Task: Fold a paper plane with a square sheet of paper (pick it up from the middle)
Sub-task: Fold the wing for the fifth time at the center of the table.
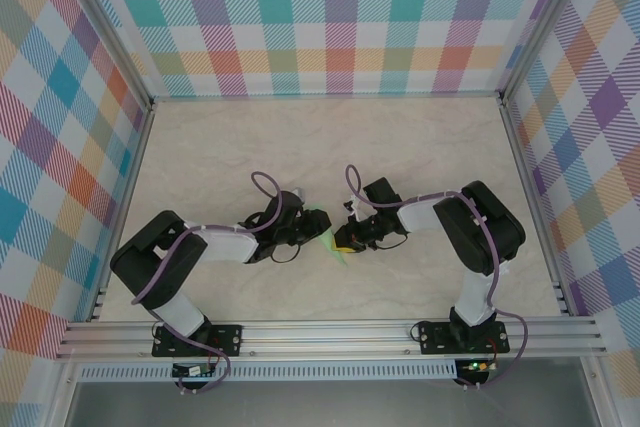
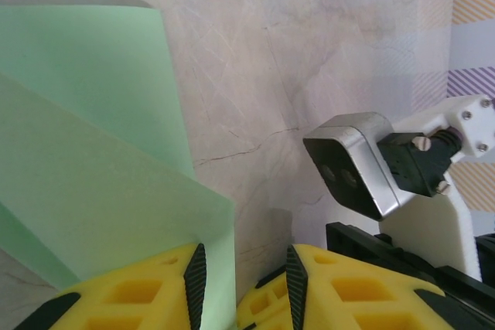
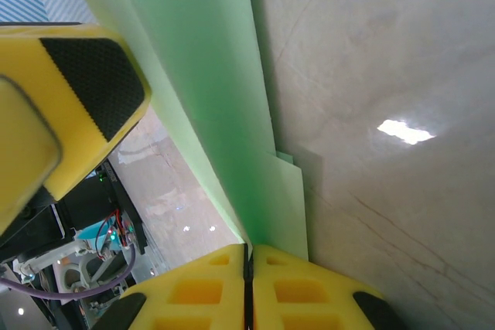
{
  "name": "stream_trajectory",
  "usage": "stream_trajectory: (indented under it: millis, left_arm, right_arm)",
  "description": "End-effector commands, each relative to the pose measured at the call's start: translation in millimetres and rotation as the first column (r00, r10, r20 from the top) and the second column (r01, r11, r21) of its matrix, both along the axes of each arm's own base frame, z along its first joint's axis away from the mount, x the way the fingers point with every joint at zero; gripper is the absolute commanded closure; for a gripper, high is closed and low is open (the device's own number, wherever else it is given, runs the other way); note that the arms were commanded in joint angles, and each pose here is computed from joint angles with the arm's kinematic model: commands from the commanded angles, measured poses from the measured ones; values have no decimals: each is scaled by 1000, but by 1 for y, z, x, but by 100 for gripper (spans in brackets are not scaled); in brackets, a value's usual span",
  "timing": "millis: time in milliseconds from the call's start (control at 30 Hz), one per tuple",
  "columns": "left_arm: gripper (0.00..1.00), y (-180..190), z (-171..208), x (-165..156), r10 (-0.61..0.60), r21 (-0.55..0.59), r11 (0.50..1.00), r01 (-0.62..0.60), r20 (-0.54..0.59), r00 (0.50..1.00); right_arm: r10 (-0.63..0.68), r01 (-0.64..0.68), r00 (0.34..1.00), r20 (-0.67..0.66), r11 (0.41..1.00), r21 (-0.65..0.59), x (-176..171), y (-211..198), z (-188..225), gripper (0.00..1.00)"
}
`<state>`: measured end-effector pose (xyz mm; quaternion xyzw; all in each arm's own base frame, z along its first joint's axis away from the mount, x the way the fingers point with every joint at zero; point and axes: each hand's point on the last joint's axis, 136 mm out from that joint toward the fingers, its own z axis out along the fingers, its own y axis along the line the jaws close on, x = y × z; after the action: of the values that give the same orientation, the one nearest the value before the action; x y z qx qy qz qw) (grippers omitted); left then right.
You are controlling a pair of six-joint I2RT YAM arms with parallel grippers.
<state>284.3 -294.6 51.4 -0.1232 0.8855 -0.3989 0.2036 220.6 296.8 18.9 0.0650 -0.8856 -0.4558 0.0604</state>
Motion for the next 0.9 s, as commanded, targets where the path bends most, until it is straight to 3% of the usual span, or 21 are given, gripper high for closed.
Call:
stream_trajectory:
  millis: [0,333,867]
  left_arm:
    - [65,-4,-1,5,-7,21,1000,7,34,999]
    - [67,2,-25,2,2,65,998,-1,-7,1000]
    - [67,0,-23,3,-23,84,996,24,-10,1000]
  right_arm:
    - [-20,18,999,-38,999,-48,0,-4,-12,90]
    - [-24,22,999,-32,998,-55,0,-5,-11,88]
    - [19,-20,1000,-21,1000,-8,-5,-2,7,84]
